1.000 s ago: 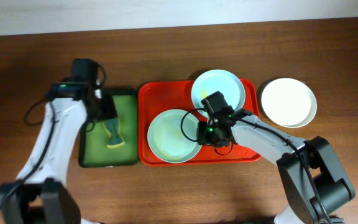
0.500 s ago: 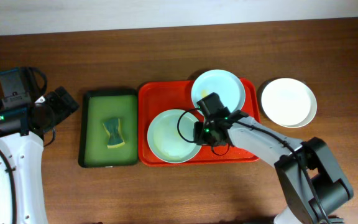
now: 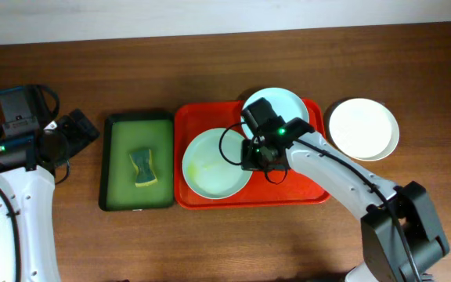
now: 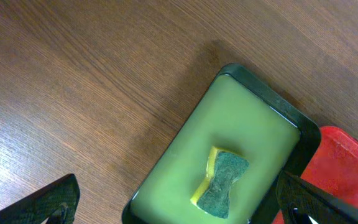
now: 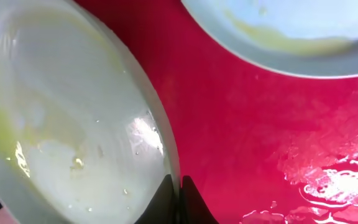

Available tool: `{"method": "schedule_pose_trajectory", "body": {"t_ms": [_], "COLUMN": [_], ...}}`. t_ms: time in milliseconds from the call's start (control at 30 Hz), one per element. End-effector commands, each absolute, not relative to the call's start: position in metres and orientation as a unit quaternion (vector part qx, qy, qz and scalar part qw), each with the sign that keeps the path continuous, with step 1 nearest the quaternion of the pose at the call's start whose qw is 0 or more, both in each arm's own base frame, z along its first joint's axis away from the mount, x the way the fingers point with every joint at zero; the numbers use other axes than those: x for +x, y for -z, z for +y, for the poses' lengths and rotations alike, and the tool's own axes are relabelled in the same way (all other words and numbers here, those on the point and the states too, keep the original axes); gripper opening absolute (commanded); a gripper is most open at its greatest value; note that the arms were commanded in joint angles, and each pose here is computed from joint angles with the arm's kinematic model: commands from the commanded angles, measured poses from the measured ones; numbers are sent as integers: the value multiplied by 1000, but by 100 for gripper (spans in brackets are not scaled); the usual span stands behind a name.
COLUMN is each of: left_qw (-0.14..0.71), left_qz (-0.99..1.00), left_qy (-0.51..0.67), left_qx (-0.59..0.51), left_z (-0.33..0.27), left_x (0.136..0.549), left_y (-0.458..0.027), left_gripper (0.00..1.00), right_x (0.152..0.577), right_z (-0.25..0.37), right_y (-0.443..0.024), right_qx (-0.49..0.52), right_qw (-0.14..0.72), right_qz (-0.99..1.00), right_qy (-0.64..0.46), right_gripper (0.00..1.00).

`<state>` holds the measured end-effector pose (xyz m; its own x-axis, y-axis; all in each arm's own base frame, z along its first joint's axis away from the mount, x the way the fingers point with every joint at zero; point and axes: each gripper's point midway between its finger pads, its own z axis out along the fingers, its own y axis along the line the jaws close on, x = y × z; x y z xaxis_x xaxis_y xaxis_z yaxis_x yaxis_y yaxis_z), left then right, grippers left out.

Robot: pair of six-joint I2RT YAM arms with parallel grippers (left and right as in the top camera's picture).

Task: Clean dirty plates on tray and stack at the side
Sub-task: 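Lift the white plate over the green tray with the right gripper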

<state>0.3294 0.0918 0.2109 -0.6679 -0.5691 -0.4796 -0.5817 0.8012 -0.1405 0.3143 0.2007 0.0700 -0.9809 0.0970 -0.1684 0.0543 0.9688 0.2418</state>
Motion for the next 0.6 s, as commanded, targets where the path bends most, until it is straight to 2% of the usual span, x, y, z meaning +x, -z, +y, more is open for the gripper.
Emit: {"method": "schedule_pose_trajectory", "body": {"t_ms": [0,133,200,300,500,567], "left_qw": [270,270,270,270,270,270], "left_qz": [908,908,908,908,908,908], "left_qy": [-12,-12,-12,-12,-12,-12], "left_qx": [-320,-320,-320,-320,-320,-320], "left_z": [94,94,94,94,94,94], "left_x": [331,331,331,331,331,331], "left_y": [-220,-220,-220,-220,-220,-220], "left_gripper": [99,99,99,99,99,99], "right_x": [323,330,348,368,384,389], "right_z": [205,210,223,257,319,320], "right_y": [-91,-113,-136,-140,-126,-141], "right_qx": [34,32,29,5,-24,-62], "right_qw": [116,126,162,212,344,415], "right_qz": [984,982,973,958,930,906], "right_qy": [-130,-138,-162,-193,-130,-60], "right_gripper": [4,4,4,4,4,4]}}
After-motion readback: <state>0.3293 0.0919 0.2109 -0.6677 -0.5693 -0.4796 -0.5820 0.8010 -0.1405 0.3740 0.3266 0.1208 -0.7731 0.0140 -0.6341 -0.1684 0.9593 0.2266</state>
